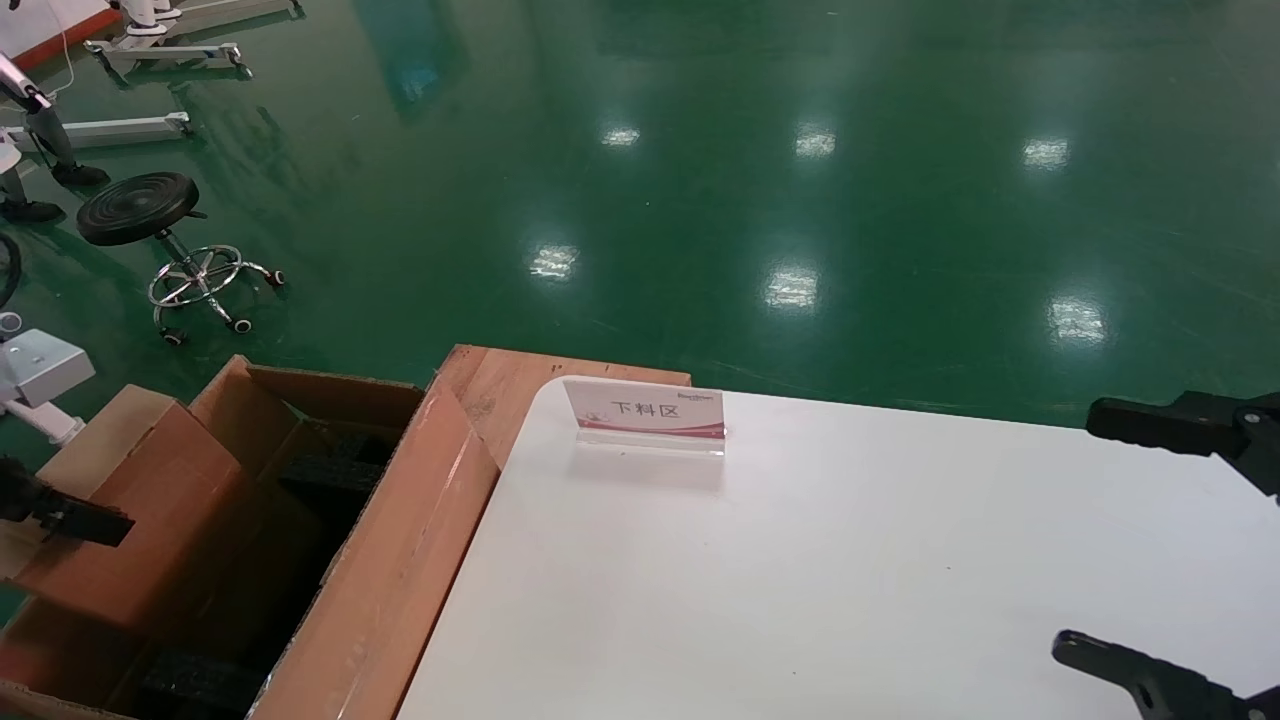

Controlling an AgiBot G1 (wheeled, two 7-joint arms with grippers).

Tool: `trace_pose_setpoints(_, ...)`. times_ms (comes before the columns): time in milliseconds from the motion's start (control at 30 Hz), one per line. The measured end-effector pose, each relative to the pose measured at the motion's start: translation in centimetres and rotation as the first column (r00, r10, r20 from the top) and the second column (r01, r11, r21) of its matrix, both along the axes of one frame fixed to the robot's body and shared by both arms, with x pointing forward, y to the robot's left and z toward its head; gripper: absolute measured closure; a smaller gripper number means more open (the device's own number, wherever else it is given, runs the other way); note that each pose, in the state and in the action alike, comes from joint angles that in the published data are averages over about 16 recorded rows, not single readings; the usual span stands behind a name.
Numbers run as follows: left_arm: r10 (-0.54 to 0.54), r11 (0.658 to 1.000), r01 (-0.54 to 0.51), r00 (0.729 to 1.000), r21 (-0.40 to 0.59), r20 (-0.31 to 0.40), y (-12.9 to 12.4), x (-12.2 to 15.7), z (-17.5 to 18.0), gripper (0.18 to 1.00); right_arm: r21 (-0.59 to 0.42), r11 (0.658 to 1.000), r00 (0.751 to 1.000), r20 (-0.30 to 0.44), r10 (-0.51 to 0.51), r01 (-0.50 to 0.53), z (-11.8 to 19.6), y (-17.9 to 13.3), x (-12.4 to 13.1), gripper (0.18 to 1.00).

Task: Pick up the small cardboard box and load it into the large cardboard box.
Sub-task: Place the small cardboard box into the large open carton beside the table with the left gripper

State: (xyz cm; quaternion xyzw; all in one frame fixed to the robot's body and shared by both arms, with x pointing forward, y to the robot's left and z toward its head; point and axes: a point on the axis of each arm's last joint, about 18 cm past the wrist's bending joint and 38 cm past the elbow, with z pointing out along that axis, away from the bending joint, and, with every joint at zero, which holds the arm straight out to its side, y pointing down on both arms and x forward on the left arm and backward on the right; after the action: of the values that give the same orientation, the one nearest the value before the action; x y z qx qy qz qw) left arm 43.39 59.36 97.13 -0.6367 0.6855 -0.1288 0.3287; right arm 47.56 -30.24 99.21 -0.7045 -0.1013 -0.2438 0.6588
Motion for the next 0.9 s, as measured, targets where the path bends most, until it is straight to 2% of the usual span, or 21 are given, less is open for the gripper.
trace_pose_setpoints(500,0.001,1.0,-0.001,1.0,0.024,-0.006,1.9,2.8,-0.9,0.915,0.0,1.0,1.0,0.0,0.0,0.0,0.0,0.0,0.0,0.178)
trace_pose_setpoints(900,0.013,1.0,-0.012,0.999,0.021,-0.044,2.6,4.1,-2.4,0.915,0.0,1.0,1.0,0.0,0.0,0.0,0.0,0.0,0.0,0.178)
